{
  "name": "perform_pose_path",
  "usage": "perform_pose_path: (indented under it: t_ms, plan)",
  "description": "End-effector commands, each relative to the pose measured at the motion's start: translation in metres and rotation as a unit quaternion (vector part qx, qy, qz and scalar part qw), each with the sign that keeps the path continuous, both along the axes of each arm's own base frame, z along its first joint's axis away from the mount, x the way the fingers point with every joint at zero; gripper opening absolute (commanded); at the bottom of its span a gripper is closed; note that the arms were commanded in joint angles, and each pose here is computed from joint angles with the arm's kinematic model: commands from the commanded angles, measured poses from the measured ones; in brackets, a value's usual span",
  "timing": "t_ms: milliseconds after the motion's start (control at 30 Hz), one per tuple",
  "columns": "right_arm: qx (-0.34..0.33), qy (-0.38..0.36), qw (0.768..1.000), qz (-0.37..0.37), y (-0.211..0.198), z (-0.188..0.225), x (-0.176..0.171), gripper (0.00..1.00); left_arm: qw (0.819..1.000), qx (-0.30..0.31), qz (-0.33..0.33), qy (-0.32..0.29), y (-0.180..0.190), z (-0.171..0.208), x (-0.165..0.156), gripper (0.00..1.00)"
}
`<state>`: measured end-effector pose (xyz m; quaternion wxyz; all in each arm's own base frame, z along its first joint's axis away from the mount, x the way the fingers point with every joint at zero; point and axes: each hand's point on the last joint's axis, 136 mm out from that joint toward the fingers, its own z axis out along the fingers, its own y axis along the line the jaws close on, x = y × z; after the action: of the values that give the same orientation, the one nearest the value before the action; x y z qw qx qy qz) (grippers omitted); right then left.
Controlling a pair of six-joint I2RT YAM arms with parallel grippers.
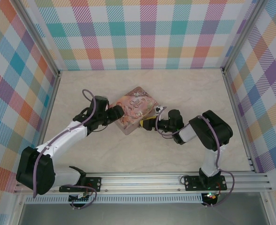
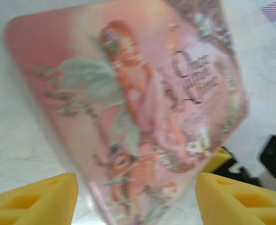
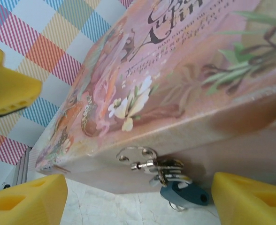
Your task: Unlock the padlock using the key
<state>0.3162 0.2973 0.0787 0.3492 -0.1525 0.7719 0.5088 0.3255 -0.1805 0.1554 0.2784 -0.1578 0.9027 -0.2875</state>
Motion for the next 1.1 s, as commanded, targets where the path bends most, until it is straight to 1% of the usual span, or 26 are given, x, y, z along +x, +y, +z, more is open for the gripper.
perform_pose_path:
  t_ms: [0,100,200,267,367,433,567,667,1067]
  plan:
    - [0.014,0.001,1.000,0.019,0.006,0.004,0.001,0.81,0.997,-0.030,-0.066,-0.012,-0.031,0.018,0.009,0.65]
    - [0.021,0.003,0.999,0.028,0.009,0.004,0.002,0.81,0.993,-0.055,-0.102,-0.001,-0.052,0.023,0.015,0.63]
    - [0.024,0.011,0.999,0.032,0.011,-0.001,0.002,0.81,0.991,-0.059,-0.118,0.005,-0.064,0.023,0.021,0.62]
    - [0.028,0.018,0.999,0.035,0.012,-0.002,0.002,0.81,0.991,-0.061,-0.118,0.012,-0.069,0.017,0.025,0.62]
    - [0.033,0.020,0.998,0.047,0.015,0.000,0.000,0.77,0.989,-0.071,-0.124,0.027,-0.077,0.005,0.027,0.62]
    - [0.035,0.025,0.998,0.051,0.016,0.002,0.000,0.76,0.988,-0.072,-0.128,0.040,-0.081,-0.006,0.027,0.61]
    - [0.040,0.020,0.997,0.056,0.016,0.005,-0.003,0.74,0.989,-0.059,-0.124,0.058,-0.081,-0.026,0.026,0.60]
    - [0.041,0.016,0.998,0.055,0.015,0.005,-0.004,0.70,0.990,-0.052,-0.118,0.065,-0.078,-0.034,0.026,0.60]
    - [0.044,0.002,0.998,0.054,0.012,0.007,-0.009,0.57,0.990,-0.042,-0.111,0.071,-0.075,-0.041,0.024,0.60]
